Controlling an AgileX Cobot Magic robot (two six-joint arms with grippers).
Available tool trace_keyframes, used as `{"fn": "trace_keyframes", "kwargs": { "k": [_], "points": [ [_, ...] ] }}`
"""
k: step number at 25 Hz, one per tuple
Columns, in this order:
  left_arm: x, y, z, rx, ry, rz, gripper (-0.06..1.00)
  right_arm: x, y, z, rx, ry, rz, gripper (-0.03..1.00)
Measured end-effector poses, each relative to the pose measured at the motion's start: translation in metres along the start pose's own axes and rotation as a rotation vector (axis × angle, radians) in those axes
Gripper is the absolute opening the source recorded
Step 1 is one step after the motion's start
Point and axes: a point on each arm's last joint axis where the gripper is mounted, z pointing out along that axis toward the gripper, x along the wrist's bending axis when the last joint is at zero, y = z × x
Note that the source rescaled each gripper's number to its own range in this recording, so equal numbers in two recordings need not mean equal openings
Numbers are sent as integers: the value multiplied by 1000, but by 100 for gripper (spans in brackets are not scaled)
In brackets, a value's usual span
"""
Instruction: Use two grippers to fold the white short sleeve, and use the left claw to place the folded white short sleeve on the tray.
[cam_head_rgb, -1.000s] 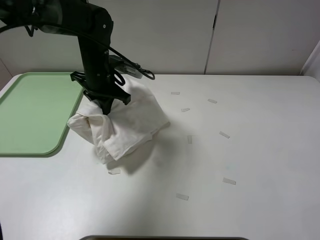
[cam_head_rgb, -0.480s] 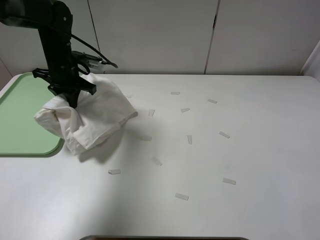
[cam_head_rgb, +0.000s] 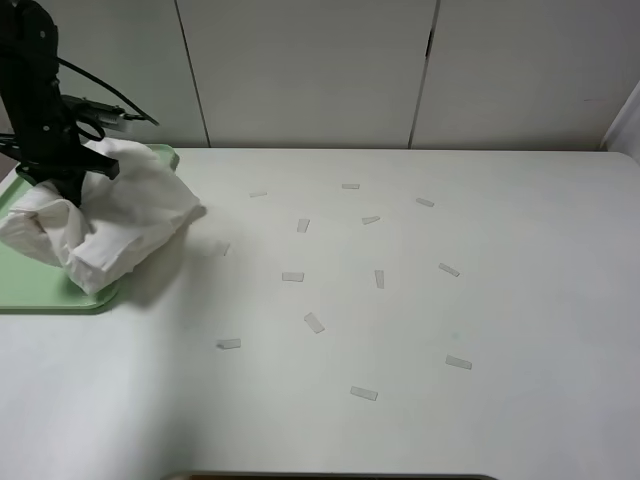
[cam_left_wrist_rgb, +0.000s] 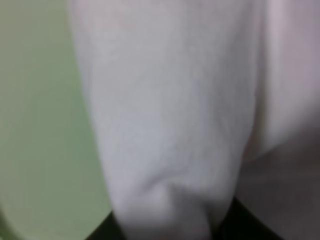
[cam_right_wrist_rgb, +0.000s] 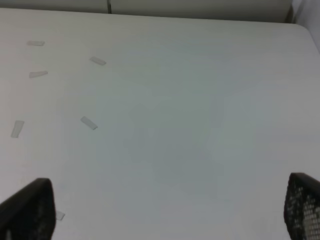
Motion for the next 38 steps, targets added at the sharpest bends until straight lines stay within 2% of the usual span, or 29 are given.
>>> {"fn": "trace_keyframes", "kwargs": {
  "k": [7,10,16,17,18,20,21,22,24,26,31,38],
  "points": [
    [44,-7,10,-6,19,-95,15,0,0,0,0,0,0,100],
    [55,-10,13,-1,22,-121,15,0,0,0,0,0,0,100],
    [62,-11,14,-10,38,-126,15,0,0,0,0,0,0,100],
    [63,-11,14,-15,48,-119,18,0,0,0,0,0,0,100],
    [64,-11,14,-17,54,-115,27,0,0,0,0,0,0,100],
    [65,-10,13,-21,63,-119,56,0,0,0,0,0,0,100],
    [65,-10,13,-21,63,-119,56,0,0,0,0,0,0,100],
    [65,-10,13,-30,64,-126,76,0,0,0,0,0,0,100],
    [65,-9,13,-40,67,-133,88,0,0,0,0,0,0,100],
    [65,-8,12,-45,67,-136,95,0,0,0,0,0,0,100],
    [68,-10,-1,-64,71,-147,99,0,0,0,0,0,0,100],
    [77,-17,-73,-188,42,-229,100,0,0,0,0,0,0,100]
  ]
}}
